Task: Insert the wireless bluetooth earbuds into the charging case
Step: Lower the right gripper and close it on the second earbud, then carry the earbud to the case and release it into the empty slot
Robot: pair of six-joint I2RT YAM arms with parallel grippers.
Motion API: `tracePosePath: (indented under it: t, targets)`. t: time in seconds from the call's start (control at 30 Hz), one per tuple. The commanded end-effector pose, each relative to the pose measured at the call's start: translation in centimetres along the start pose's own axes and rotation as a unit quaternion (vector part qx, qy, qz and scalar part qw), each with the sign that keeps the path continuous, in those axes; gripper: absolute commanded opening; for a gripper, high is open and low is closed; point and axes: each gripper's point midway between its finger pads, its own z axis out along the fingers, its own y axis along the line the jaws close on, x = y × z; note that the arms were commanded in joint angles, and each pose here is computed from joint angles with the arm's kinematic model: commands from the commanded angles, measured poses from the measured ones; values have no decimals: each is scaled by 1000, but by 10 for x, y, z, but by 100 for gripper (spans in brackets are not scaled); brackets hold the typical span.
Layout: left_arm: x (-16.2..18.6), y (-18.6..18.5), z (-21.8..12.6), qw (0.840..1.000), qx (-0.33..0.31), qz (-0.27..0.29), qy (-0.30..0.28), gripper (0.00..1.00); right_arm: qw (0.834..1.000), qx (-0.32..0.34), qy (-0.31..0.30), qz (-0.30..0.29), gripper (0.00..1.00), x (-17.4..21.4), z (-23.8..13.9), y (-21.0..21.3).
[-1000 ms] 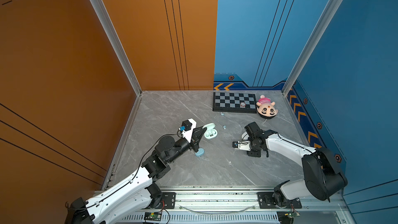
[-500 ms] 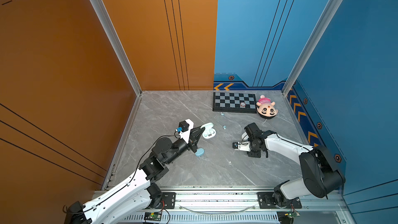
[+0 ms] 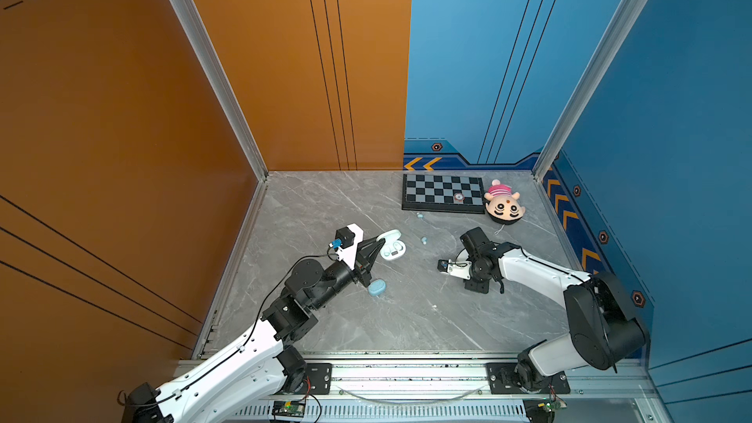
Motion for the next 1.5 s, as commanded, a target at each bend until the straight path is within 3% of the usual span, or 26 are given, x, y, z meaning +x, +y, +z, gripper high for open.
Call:
tracePosePath:
  t: [0.0,0.1,0.23,0.47,0.77,1.1,1.47]
  targets:
    - [2,5,1,1000,-10,-3,1,0,995,5,-64,72,11,-27,-37,-8]
    - [1,5,4,1000,-11,1,3,0,984,-4,-112,141,10,-45,-65,-12]
    - [1,7,10,1000,-13,5,9,0,952,-29,-184,242,10,-68,-106,-15]
    - [6,8,24,1000,-15,3,14,0,867,-103,-291,392,10,-99,-177,-18]
    - [11,14,44,1000,-27,6,13,0,773,-214,-353,483,10,-126,-239,-9]
    - [13,10,63,1000,-18,13,18,0,729,-283,-394,483,10,-175,-279,4]
    - [5,-3,65,1000,4,17,10,0,724,-294,-407,473,9,-220,-277,4]
